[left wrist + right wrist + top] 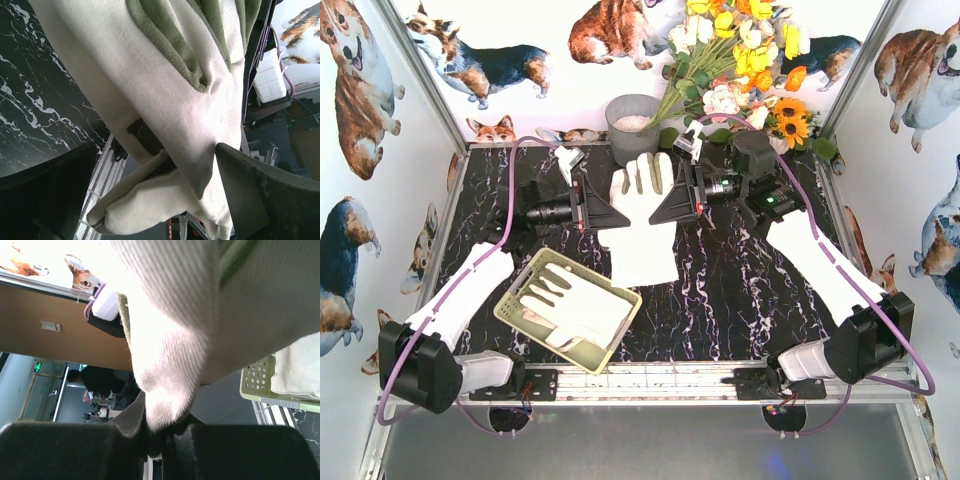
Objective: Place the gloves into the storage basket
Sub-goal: Place the glove in the bin.
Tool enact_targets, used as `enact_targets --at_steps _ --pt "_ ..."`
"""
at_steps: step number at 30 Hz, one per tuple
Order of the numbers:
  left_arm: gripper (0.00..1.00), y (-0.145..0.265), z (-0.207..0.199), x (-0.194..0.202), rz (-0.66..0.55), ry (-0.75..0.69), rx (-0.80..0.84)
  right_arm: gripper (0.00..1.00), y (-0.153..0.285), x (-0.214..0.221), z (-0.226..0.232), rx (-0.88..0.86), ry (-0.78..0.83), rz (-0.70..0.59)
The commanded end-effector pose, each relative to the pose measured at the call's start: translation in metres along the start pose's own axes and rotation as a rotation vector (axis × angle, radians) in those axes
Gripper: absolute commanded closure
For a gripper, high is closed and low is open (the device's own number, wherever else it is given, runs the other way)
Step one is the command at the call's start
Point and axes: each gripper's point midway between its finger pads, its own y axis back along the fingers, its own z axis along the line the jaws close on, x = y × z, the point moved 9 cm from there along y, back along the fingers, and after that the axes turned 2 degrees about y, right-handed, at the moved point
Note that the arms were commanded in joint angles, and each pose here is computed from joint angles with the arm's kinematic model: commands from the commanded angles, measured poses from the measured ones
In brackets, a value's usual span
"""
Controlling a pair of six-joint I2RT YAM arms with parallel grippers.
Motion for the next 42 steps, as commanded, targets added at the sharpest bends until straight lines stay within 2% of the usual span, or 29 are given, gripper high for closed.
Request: enact_targets --at_steps 1,6,10,15,21,24,33,38,42 --pt "0.00 0.001 -0.008 -0.005 0.010 -0.051 0.046 1.00 0.004 0.001 0.027 -0.077 0.104 0.012" --pt "0.00 0.000 -0.015 -0.004 0.048 -0.044 0.100 1.00 0.003 0.000 0.024 -0.085 0.106 0.020" --pt "0.05 0.004 -0.027 -0.001 0.072 -0.059 0.134 1.00 0.001 0.000 0.013 -0.068 0.090 0.019" --pt "0.17 0.006 -0.024 0.005 0.047 -0.041 0.113 1.00 0.000 0.003 0.002 -0.041 0.080 0.030" --pt "0.44 0.006 -0.021 0.006 -0.001 -0.026 0.092 1.00 0.001 0.008 -0.006 0.001 0.071 0.037" --pt "0.49 0.006 -0.019 0.007 -0.007 -0.018 0.086 1.00 0.002 0.010 -0.007 0.012 0.072 0.040" --pt "0.71 0.009 -0.021 0.012 0.003 0.000 0.102 1.00 0.004 0.017 -0.013 0.084 0.062 0.049" --pt "0.75 0.009 -0.021 0.016 0.019 0.016 0.105 1.00 0.005 0.019 -0.017 0.119 0.065 0.058" --pt "0.83 0.010 -0.022 0.017 0.022 0.016 0.107 1.00 0.005 0.020 -0.021 0.157 0.067 0.055"
